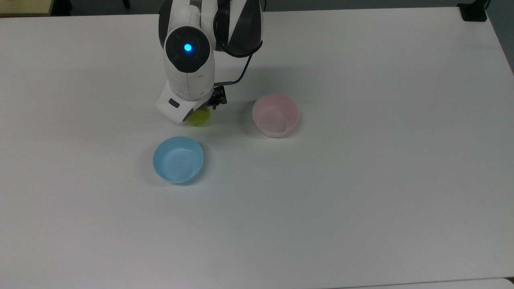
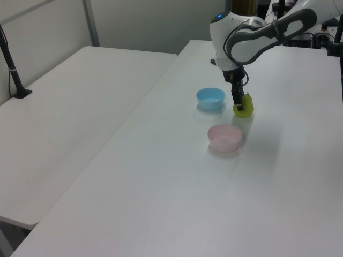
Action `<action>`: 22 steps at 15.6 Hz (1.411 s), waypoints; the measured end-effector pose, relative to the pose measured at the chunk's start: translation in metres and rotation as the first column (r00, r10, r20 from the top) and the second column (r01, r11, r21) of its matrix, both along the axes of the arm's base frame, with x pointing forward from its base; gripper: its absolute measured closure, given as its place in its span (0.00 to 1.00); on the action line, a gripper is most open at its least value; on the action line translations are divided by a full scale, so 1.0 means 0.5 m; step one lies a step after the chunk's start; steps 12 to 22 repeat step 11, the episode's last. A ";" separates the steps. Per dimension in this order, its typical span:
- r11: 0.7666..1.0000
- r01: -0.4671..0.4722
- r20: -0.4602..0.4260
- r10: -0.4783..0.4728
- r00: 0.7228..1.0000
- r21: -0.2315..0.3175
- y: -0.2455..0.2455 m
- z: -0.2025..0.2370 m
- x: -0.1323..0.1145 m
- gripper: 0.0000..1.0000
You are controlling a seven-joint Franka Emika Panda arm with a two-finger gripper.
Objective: Pick up a pear from the bowl
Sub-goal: 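Lift the pear out of the bowl and carry it beside the bowl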
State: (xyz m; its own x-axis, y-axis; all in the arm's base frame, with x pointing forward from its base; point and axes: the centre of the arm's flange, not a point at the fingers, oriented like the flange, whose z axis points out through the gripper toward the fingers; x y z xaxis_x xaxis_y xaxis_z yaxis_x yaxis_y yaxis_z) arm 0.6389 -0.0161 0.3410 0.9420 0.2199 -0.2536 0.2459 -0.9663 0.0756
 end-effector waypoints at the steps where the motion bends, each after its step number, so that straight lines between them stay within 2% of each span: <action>1: 1.000 0.003 0.013 -0.003 1.000 0.000 0.001 0.014 0.003 0.00; 5: 0.998 0.055 0.137 -0.055 0.989 0.005 0.002 0.156 0.003 0.00; 6: 0.995 0.098 0.217 -0.099 0.971 0.018 0.000 0.260 -0.018 0.00; 9: 0.964 0.266 0.252 -0.265 0.931 0.031 -0.004 0.347 -0.057 0.00; 10: 0.955 0.294 0.258 -0.293 0.921 0.036 -0.005 0.376 -0.073 0.00; 22: 0.951 0.306 0.260 -0.305 0.916 0.039 -0.007 0.393 -0.083 0.00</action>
